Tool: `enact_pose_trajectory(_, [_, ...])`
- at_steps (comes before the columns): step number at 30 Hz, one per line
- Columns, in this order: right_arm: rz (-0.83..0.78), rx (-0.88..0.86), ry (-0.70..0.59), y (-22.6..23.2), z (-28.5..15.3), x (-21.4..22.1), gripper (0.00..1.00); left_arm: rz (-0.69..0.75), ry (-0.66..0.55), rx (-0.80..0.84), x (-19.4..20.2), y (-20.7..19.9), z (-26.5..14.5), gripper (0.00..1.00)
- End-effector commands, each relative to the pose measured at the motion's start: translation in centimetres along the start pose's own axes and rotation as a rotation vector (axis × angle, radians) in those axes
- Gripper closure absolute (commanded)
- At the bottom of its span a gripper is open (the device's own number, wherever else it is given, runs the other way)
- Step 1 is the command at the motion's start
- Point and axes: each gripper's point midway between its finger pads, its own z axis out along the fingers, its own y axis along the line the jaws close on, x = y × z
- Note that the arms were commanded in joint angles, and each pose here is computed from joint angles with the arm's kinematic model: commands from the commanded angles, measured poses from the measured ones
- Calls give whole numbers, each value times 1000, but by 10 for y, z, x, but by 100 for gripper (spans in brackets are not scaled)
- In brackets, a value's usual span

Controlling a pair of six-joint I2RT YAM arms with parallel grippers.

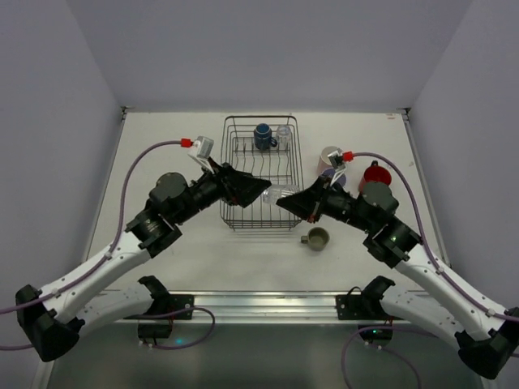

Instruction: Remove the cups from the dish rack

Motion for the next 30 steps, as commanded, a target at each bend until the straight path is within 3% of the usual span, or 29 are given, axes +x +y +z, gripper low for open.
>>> enact_pose_trajectory(1, [-61, 186, 235, -19, -21, 49, 100, 293, -65, -224, -42, 16, -40, 2])
enact_pose_trajectory(6, [-115, 382, 472, -41, -36, 112, 100, 469, -141, -559, -72, 60, -109, 1])
enact_pose_trajectory(10, [-187, 564, 651, -61, -35, 154, 100, 533, -154, -751, -67, 98, -148, 0])
enact_pose_trajectory(15, [-337, 741, 830, -76, -24, 193, 100, 530, -176, -796, -50, 120, -164, 0])
enact_pose_trajectory(20, [-411, 787, 923, -88, -8, 219, 100, 537, -224, -849, -58, 122, -179, 0])
enact_pose_trajectory(30, [-480, 814, 984, -112, 26, 249, 99, 488, -373, -882, -72, 118, -214, 0])
